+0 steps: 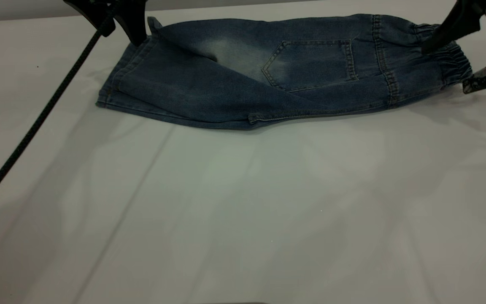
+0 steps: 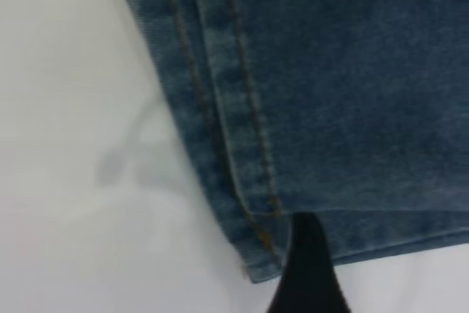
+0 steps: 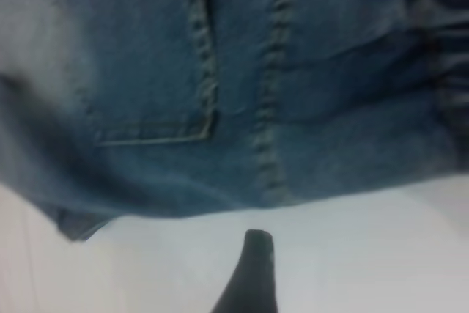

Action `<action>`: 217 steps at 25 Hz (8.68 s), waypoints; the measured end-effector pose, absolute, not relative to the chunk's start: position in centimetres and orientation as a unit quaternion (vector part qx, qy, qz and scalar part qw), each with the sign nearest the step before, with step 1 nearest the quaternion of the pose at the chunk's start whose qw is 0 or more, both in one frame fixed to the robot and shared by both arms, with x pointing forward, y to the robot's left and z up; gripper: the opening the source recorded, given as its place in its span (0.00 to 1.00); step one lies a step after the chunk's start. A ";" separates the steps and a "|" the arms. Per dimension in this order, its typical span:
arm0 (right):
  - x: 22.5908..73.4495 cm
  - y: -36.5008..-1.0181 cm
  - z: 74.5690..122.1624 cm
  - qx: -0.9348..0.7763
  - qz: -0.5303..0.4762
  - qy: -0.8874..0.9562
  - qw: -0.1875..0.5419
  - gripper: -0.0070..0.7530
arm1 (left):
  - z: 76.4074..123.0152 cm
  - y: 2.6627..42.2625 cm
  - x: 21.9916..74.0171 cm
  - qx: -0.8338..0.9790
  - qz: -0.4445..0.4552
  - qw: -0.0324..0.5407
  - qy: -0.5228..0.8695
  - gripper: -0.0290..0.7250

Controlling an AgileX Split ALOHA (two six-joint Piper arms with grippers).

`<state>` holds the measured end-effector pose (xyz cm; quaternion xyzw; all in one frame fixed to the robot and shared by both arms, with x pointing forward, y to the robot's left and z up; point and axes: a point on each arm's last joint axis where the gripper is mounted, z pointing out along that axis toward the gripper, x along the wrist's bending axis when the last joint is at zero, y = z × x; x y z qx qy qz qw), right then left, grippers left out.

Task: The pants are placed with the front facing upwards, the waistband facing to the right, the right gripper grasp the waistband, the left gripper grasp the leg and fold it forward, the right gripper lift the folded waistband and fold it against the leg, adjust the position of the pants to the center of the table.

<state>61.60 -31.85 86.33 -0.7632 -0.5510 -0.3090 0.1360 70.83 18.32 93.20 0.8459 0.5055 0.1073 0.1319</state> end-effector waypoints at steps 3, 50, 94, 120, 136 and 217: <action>61.7 -32.1 84.9 -0.773 -0.306 -0.539 0.136 0.84 | 93.2 18.3 70.8 0.845 0.103 0.133 0.507 0.68; 64.1 -28.4 90.9 -0.634 -0.477 -0.594 0.131 0.12 | 84.4 7.9 68.9 0.878 0.095 0.165 0.439 0.68; 65.3 -11.2 97.7 -0.512 -0.558 -0.631 0.170 0.12 | 86.0 19.2 74.2 0.839 0.087 0.102 0.527 0.68; 66.3 -0.7 87.8 -0.490 -0.530 -0.680 0.131 0.35 | 107.7 20.6 75.0 0.794 0.218 0.225 0.521 0.68; 68.3 -5.8 90.1 -0.513 -0.486 -0.688 0.164 0.88 | 107.5 20.3 75.0 0.797 0.215 0.225 0.517 0.68; 48.4 -21.4 113.1 -0.536 -0.360 -0.757 0.095 0.76 | 116.1 15.8 54.9 0.807 0.199 0.196 0.520 0.68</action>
